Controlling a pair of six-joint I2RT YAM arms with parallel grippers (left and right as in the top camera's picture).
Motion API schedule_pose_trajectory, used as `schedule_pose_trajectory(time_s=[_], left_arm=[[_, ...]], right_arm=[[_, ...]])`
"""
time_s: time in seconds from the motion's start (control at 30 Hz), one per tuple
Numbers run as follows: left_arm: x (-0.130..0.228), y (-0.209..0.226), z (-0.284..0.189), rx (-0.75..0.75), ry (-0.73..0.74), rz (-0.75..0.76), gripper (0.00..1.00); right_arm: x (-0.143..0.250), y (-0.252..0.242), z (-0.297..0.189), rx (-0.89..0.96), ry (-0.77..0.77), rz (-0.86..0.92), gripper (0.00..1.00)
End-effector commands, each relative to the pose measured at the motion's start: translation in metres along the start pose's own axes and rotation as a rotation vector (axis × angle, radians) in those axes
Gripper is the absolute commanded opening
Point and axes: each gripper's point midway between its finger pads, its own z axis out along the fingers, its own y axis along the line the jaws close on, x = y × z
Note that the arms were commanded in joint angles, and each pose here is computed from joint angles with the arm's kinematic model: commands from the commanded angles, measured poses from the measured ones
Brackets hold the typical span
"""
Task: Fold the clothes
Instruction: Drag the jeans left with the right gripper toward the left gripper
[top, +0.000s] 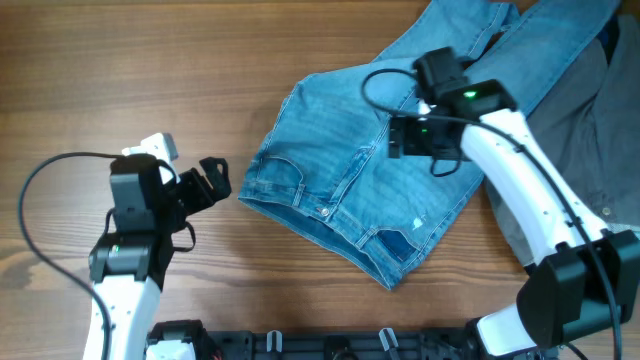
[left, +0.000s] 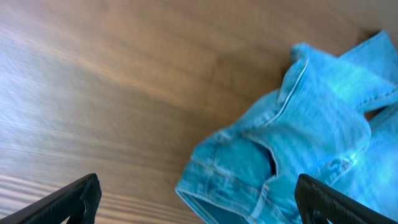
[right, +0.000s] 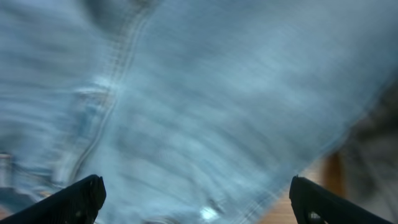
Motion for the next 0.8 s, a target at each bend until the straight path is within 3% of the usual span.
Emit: schedule_pose_trajectory(time_s=[0.0,0.17,0.37,0.43,0.5,0.53,0.67,0.77], left_arm=[[0.026,-0.011,0.025,0.079,0.185,-0.145,1.00],[0.077,-0.003,0.063,0.090,0.457,-0.241,0.99],[0.107,0.006,0.099,0.070,0.567,-0.254,0.89],[0.114,0.002,0.111,0.084,0.575,-0.223,0.68],[0.114,-0.002,0.116,0.098,0.566,-0.205,0.20],[0.110,-0.004,0.118,0.107,0.552,-0.199,0.04],[0.082,0.009,0.117,0.066,0.472,-0.221,0.04],[0.022,0.045,0.100,-0.096,0.347,-0.279,0.04]], right_arm=[[0.002,-0.026,-0.007,0.027,0.011,0.059,1.00],[0.006,-0.041,-0.007,0.035,0.038,0.084,1.00],[0.006,-0.039,-0.007,0.024,0.041,0.084,1.00],[0.007,-0.039,-0.007,0.022,0.045,0.084,1.00],[0.008,-0.039,-0.007,0.024,0.052,0.084,1.00],[0.009,-0.040,-0.007,0.025,0.054,0.083,1.00],[0.008,-0.043,-0.007,0.044,0.049,0.081,1.00],[0.008,-0.045,-0.007,0.055,0.046,0.083,1.00]])
